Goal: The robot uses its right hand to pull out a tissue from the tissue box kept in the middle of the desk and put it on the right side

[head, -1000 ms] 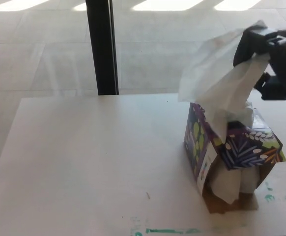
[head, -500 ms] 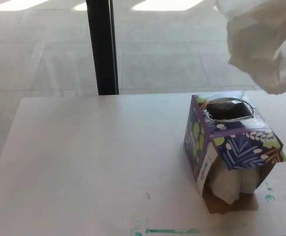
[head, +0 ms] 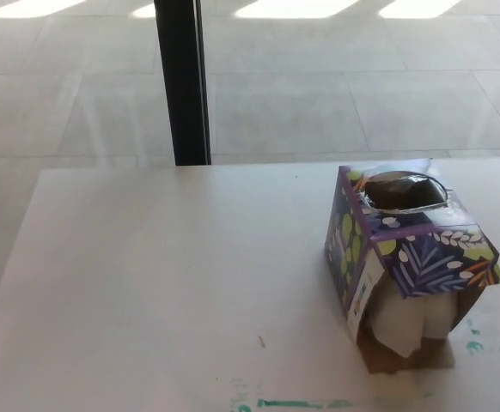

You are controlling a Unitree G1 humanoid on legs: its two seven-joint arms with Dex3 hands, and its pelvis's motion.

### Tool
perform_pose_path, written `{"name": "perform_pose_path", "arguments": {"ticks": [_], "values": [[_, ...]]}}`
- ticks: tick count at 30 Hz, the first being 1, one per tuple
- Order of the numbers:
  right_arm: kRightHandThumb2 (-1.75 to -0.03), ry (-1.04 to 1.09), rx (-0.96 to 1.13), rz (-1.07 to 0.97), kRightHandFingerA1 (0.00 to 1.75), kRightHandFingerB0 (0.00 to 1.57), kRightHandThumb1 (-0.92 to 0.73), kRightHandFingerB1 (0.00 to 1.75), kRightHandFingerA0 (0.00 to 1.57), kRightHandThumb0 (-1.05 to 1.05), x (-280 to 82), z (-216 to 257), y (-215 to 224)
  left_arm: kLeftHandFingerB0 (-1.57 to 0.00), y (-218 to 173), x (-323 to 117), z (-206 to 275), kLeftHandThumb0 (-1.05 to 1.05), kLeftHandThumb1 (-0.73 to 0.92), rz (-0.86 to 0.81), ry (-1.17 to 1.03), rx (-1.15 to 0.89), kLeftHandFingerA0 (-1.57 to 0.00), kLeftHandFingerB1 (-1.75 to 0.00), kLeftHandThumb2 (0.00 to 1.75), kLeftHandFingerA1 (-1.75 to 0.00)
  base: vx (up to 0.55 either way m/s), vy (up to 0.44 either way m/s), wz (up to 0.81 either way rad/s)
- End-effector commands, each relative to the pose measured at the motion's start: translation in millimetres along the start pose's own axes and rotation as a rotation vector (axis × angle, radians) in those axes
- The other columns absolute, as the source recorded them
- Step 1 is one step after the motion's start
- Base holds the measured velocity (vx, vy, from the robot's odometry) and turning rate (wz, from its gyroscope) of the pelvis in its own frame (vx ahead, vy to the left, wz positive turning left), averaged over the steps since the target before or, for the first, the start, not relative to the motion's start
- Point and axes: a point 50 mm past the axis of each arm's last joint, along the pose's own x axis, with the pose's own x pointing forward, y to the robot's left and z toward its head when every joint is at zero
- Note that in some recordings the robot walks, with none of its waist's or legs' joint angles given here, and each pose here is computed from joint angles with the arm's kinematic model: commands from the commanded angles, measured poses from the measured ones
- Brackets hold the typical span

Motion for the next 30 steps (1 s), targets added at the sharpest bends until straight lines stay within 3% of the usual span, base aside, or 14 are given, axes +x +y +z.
{"name": "perform_pose_path", "arguments": {"ticks": [1,2,3,7,8,12,13,14,17,20,24,25,28,30], "values": [[-1.14,-0.029,-0.176,0.156,1.39,0.98,-0.41,1.15,1.3,-0.28,-23,-23,-1,-0.49,6,-2,0,-0.8,0.85,0.024,-0.012,-0.001,-0.79,-0.92,1.04,-1.04,0.0,0.0,0.0],[-1.14,-0.032,-0.195,0.194,1.39,0.98,-0.41,1.15,1.3,-0.28,-27,-27,-1,-0.49,6,-2,0,-0.8,0.85,0.023,-0.013,0.001,-0.79,-0.92,1.04,-1.04,0.0,0.0,0.0],[-1.09,-0.006,-0.286,0.295,1.65,0.92,-0.41,1.16,1.03,-0.26,-41,-39,0,-0.49,5,-1,1,-0.8,0.84,0.027,-0.009,-0.023,-0.78,-0.92,1.04,-1.04,0.0,0.0,0.0],[-0.82,0.002,-0.413,0.471,1.54,0.88,-0.53,1.13,0.93,-0.19,-75,-59,8,-0.49,6,-1,4,-0.79,0.85,0.028,-0.017,0.002,-0.79,-0.9,1.03,-1.03,0.0,0.0,0.0],[-0.74,-0.016,-0.436,0.485,1.53,0.93,-0.52,1.09,0.96,-0.18,-86,-63,11,-0.54,5,-1,4,-0.8,0.77,0.03,-0.021,0.004,-0.79,-0.87,1.18,-0.98,0.0,0.0,0.0],[-0.67,-0.007,-0.487,0.591,1.69,0.72,-0.57,1.41,0.83,-0.18,-116,-70,22,-0.46,3,1,5,-0.79,0.84,0.021,-0.015,-0.029,-0.74,-0.88,1.0,-1.0,0.0,0.0,0.0],[-0.72,0.0,-0.497,0.643,1.69,0.73,-0.53,1.42,0.83,-0.19,-127,-72,27,-0.44,3,1,5,-0.84,0.66,0.023,-0.012,-0.041,-0.77,-0.8,1.24,-0.97,0.0,0.0,0.0],[-0.72,0.001,-0.5,0.657,1.69,0.73,-0.53,1.42,0.83,-0.19,-130,-73,28,-0.44,3,1,4,-0.84,0.66,0.023,-0.012,-0.046,-0.77,-0.8,1.24,-0.97,0.0,0.0,0.0],[-0.79,0.061,-0.459,0.81,1.63,0.85,-0.55,1.07,0.94,-0.16,-153,-74,41,-0.43,3,1,6,-0.88,0.66,0.022,-0.024,-0.05,-0.78,-0.81,1.23,-0.98,0.0,0.0,0.0],[-0.76,0.071,-0.474,0.881,1.62,0.85,-0.59,0.99,0.98,-0.21,-169,-74,49,-0.46,3,1,8,-0.84,0.66,0.023,-0.03,-0.035,-0.81,-0.82,1.24,-0.99,0.0,0.0,0.0],[-0.67,0.111,-0.435,0.991,1.65,0.72,-0.65,1.15,0.81,-0.2,-188,-68,69,-0.45,3,1,9,-0.85,0.66,0.02,-0.032,-0.041,-0.78,-0.82,1.24,-0.97,0.0,0.0,0.0],[-0.67,0.111,-0.43,1.017,1.58,0.75,-0.65,0.84,0.82,-0.24,-189,-65,72,-0.45,3,1,9,-0.83,0.67,0.018,-0.038,-0.04,-0.76,-0.82,1.25,-0.96,0.0,0.0,0.0],[-0.66,0.103,-0.426,1.035,1.53,0.76,-0.65,0.73,0.83,-0.26,-190,-61,77,-0.45,3,1,9,-0.82,0.67,0.02,-0.041,-0.045,-0.75,-0.82,1.25,-0.96,0.0,0.0,0.0],[-0.6,0.096,-0.404,1.046,1.51,0.78,-0.69,0.64,0.87,-0.25,-193,-57,85,-0.48,4,0,9,-0.8,0.84,0.019,-0.047,-0.051,-0.73,-0.91,1.02,-1.02,0.0,0.0,0.0]]}}
